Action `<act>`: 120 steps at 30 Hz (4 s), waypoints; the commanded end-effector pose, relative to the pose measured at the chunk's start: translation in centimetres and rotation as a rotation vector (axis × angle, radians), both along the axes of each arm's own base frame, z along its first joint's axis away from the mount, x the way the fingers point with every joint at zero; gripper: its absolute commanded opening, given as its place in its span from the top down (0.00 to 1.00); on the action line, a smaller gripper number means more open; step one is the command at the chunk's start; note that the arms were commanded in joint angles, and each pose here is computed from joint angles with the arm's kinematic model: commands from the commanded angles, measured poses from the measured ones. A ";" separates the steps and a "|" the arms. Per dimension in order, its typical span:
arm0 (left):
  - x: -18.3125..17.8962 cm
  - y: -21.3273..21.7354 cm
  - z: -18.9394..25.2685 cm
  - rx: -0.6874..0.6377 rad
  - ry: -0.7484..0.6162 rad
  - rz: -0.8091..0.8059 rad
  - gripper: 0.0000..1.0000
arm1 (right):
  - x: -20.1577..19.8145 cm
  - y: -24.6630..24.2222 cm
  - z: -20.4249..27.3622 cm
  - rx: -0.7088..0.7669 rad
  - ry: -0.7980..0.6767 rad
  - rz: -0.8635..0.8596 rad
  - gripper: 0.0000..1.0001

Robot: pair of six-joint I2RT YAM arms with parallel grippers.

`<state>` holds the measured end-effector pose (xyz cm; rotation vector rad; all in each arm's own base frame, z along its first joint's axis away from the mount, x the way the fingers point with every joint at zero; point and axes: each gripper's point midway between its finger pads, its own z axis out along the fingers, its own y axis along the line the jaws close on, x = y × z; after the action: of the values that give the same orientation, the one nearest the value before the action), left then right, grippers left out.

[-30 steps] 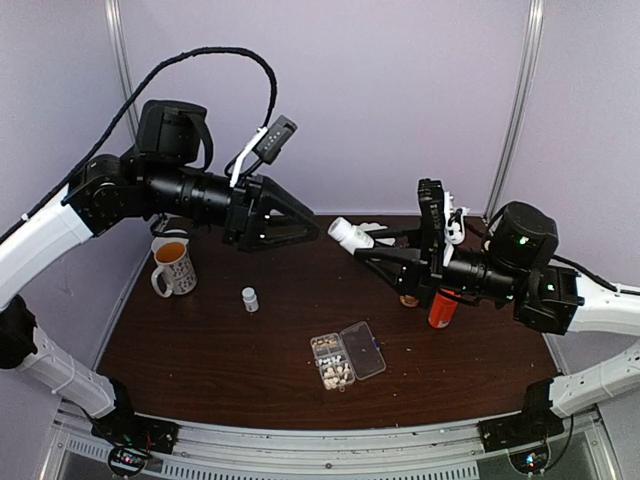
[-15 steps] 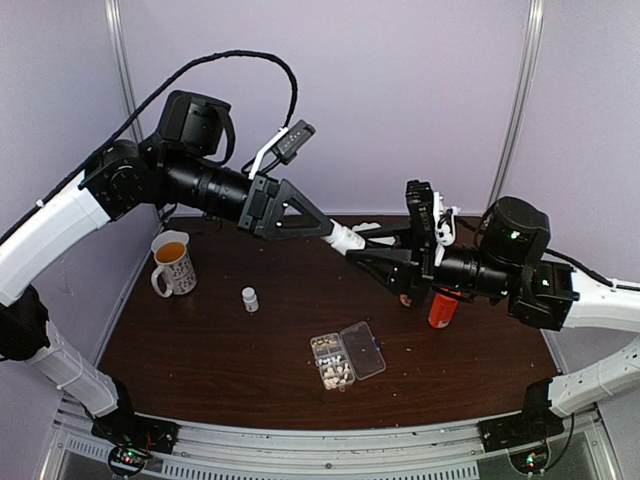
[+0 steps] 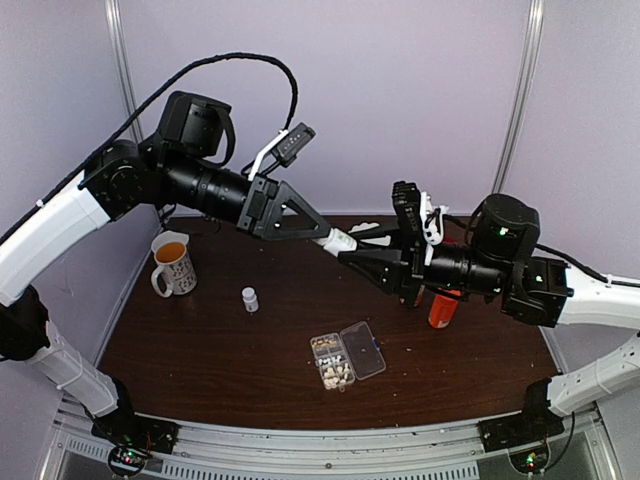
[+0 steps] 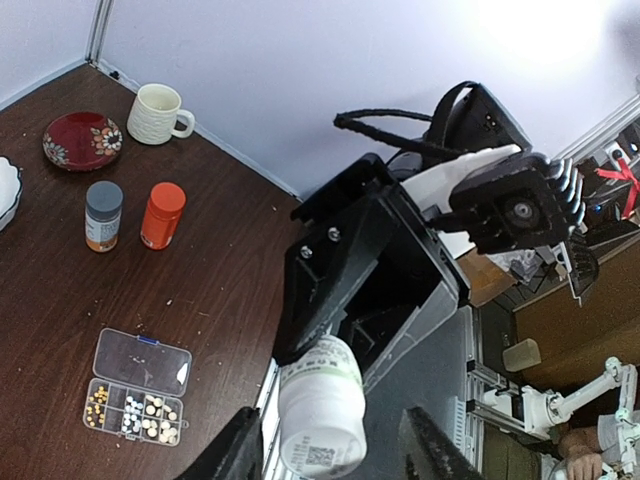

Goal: Sort the pills into containers
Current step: Screw the lid of the pill bottle onto the pill bottle.

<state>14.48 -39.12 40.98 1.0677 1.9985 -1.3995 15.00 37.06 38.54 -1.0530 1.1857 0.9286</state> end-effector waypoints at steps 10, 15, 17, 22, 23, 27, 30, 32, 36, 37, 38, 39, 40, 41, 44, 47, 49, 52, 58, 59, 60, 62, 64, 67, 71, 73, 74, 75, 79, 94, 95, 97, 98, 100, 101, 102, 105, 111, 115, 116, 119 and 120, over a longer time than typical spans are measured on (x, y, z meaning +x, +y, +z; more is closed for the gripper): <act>-0.5 0.1 0.3 -0.021 -0.016 -0.032 0.72 | 0.3 0.0 1.2 0.027 0.006 -0.020 1.00; -0.5 0.0 -0.1 -0.013 -0.015 -0.038 0.73 | 0.3 0.0 1.1 0.026 0.017 -0.022 1.00; -0.6 0.0 -0.3 -0.012 -0.023 -0.047 0.78 | 0.3 0.1 1.1 0.028 0.025 -0.019 1.00; -1.0 0.0 -0.6 -0.014 -0.100 -0.087 0.85 | -0.2 0.4 1.4 0.040 0.082 0.025 1.00; -1.3 0.0 -0.6 -0.016 -0.130 -0.106 0.86 | -0.4 0.6 1.5 0.042 0.101 0.046 1.00; -3.2 -0.2 -1.3 -0.035 -0.333 -0.232 0.86 | -1.2 1.0 2.2 0.063 0.196 0.140 1.00; -3.6 0.1 -1.7 -0.059 -0.485 -0.294 0.86 | -2.1 0.9 2.9 0.080 0.254 0.215 1.00; -3.7 0.5 -1.8 -0.076 -0.586 -0.323 0.87 | -2.7 0.7 3.4 0.090 0.293 0.261 1.00; -4.4 0.9 -1.4 -0.135 -0.798 -0.410 0.90 | -3.9 0.5 4.2 0.082 0.357 0.340 1.00; -4.3 0.9 -1.4 -0.141 -0.837 -0.415 0.91 | -4.0 0.5 4.3 0.077 0.372 0.348 1.00; -4.2 0.8 -1.4 -0.144 -0.877 -0.419 0.92 | -4.1 0.4 4.5 0.075 0.389 0.351 1.00; -4.0 0.7 -1.4 -0.145 -0.910 -0.421 0.94 | -4.1 0.3 4.6 0.075 0.409 0.353 1.00; -3.8 0.6 -1.4 -0.145 -0.941 -0.424 0.96 | -4.3 0.2 4.7 0.076 0.427 0.362 1.00; -3.7 0.5 -1.3 -0.146 -0.965 -0.429 0.97 | -4.3 0.2 4.9 0.080 0.444 0.367 1.00; -3.5 0.1 -1.0 -0.154 -1.039 -0.449 1.00 | -4.3 0.1 5.1 0.092 0.506 0.380 1.00; -3.5 0.2 -1.0 -0.158 -1.145 -0.482 1.00 | -4.2 0.1 5.4 0.109 0.563 0.398 1.00; -3.8 0.4 -1.2 -0.163 -1.228 -0.518 1.00 | -4.2 0.0 5.7 0.127 0.596 0.413 1.00; -4.6 1.1 -2.5 -0.161 -1.407 -0.624 1.00 | -3.9 0.0 6.1 0.158 0.663 0.420 1.00; -3.6 1.5 -3.6 -0.093 -1.661 -0.657 1.00 | -3.7 0.0 6.2 0.195 0.767 0.432 1.00; -3.5 1.6 -3.8 -0.076 -1.705 -0.670 1.00 | -3.6 0.0 6.0 0.196 0.781 0.431 1.00; -3.3 1.7 -4.2 -0.053 -1.753 -0.683 1.00 | -3.5 0.1 5.9 0.196 0.792 0.429 1.00; -2.7 1.8 -4.8 0.004 -1.847 -0.707 1.00 | -3.4 0.2 5.7 0.198 0.808 0.431 1.00; -1.8 1.6 -5.0 0.054 -1.935 -0.695 1.00 | -3.3 0.2 5.6 0.200 0.814 0.432 1.00; -1.1 1.6 -5.0 0.089 -2.016 -0.674 0.95 | -3.0 0.2 5.3 0.192 0.815 0.409 1.00; -1.0 1.3 -3.6 0.057 -1.978 -0.583 0.50 | -2.2 -0.1 4.4 0.167 0.800 0.339 1.00; -0.7 1.2 -2.6 0.050 -1.911 -0.507 0.12 | -1.5 -0.4 3.6 0.132 0.775 0.282 1.00; -0.6 1.3 -2.2 0.039 -1.866 -0.465 0.04 | -1.1 -0.5 3.0 0.103 0.763 0.237 1.00; -0.6 1.5 -1.9 0.031 -1.846 -0.447 0.03 | -0.7 -0.7 2.3 0.067 0.752 0.191 1.00; -0.3 2.0 -0.6 -0.018 -1.684 -0.308 0.02 | -0.7 -2.0 1.4 -0.017 0.629 0.118 1.00; 0.2 2.5 4.7 -0.246 -0.486 0.060 0.02 | -0.9 -4.0 2.1 -0.133 -0.160 -0.044 1.00; 0.3 2.8 5.0 -0.281 -0.410 0.061 0.03 | -1.2 -3.7 2.1 -0.145 -0.202 -0.056 1.00; 0.4 3.2 5.4 -0.328 -0.278 0.046 0.08 | -0.8 -3.4 2.3 -0.150 -0.276 -0.115 1.00; 0.5 3.3 5.3 -0.325 -0.225 0.048 0.10 | -0.4 -3.4 2.5 -0.147 -0.302 -0.155 1.00; 0.5 3.3 4.9 -0.292 -0.154 0.050 0.11 | -0.2 -3.1 3.1 -0.133 -0.334 -0.180 1.00; 0.4 3.2 4.5 -0.273 -0.115 0.041 0.11 | -0.2 -2.9 3.3 -0.130 -0.345 -0.182 1.00; 0.3 3.1 4.3 -0.264 -0.078 0.033 0.11 | -0.1 -2.6 3.4 -0.133 -0.353 -0.184 1.00; -0.2 2.7 4.0 -0.268 0.006 0.003 0.14 | 0.4 -1.8 3.4 -0.150 -0.362 -0.203 1.00; -0.3 2.5 3.1 -0.251 0.053 -0.003 0.22 | 1.3 -0.3 3.0 -0.189 -0.361 -0.233 1.00; 0.2 2.4 2.2 -0.221 0.068 0.026 0.21 | 1.2 -0.2 3.1 -0.175 -0.370 -0.230 1.00; 0.4 2.4 1.9 -0.213 0.071 0.037 0.21 | 1.1 -0.2 3.2 -0.172 -0.372 -0.228 1.00; 0.7 2.4 1.4 -0.199 0.072 0.054 0.16 | 1.1 -0.1 3.3 -0.167 -0.375 -0.229 1.00; 0.8 2.3 1.3 -0.196 0.073 0.059 0.16 | 1.1 -0.1 3.4 -0.164 -0.375 -0.230 1.00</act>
<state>14.64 -36.59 43.08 0.9093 1.8429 -1.5996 16.01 37.39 39.28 -1.2057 1.0908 0.4394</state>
